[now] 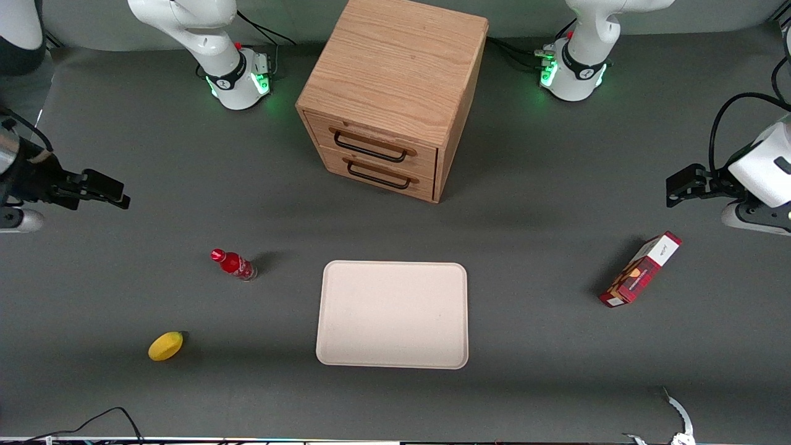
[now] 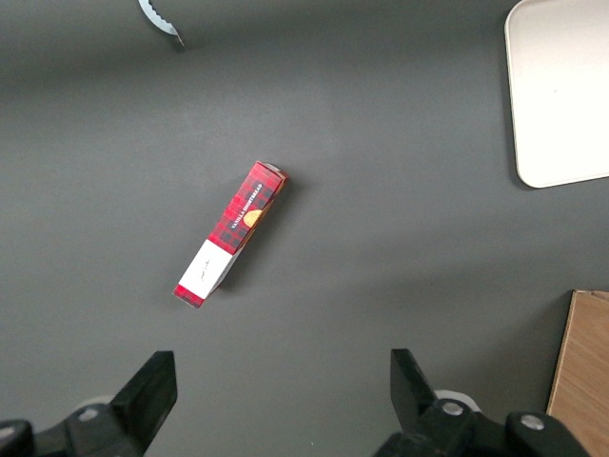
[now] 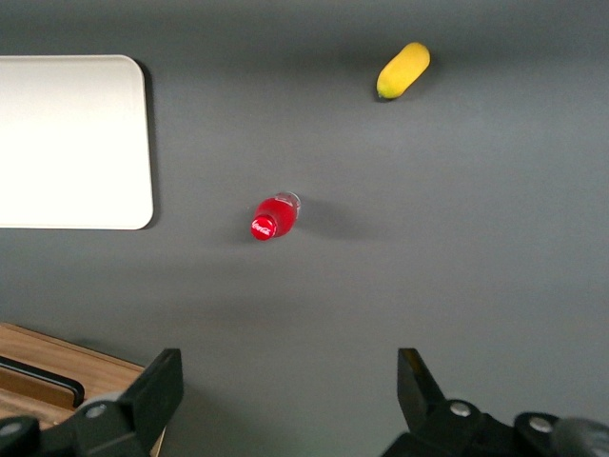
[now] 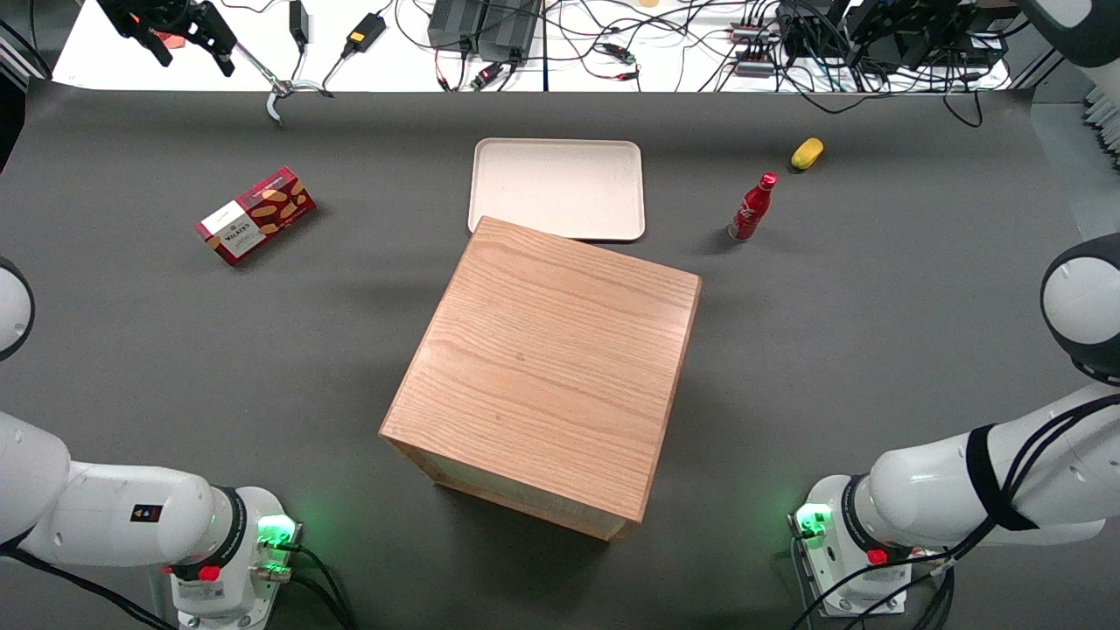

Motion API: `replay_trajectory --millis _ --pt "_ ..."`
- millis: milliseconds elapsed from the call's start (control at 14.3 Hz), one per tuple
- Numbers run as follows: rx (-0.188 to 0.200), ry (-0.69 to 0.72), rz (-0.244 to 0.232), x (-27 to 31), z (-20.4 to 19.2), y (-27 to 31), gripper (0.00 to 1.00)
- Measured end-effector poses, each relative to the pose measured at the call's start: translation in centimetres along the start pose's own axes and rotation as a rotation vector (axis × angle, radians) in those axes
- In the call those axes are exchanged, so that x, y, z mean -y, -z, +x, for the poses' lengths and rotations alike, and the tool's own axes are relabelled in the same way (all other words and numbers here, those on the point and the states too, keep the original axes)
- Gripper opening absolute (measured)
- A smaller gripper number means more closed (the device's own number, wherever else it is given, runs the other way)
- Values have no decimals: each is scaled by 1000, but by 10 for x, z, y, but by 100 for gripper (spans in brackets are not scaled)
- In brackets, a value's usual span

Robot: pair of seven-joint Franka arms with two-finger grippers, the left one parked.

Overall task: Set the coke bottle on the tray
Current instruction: 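Move the open right gripper down over the red Coca-Cola bottle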

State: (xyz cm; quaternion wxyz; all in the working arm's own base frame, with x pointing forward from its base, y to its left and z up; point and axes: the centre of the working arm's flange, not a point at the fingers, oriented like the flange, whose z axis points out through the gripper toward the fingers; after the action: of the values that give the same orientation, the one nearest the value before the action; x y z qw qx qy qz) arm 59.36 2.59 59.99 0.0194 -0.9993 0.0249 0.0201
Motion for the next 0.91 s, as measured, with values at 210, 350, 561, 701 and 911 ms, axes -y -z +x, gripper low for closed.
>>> replay_trajectory --millis 210,350,561,701,911 --pt "-1 -7 0 4 6 -38 100" --pt "-11 -20 3 11 9 -61 100" --pt "-30 -10 5 27 10 -92 100" --pt "-43 6 -8 33 10 -109 100" --pt "-50 18 -25 39 7 -143 98"
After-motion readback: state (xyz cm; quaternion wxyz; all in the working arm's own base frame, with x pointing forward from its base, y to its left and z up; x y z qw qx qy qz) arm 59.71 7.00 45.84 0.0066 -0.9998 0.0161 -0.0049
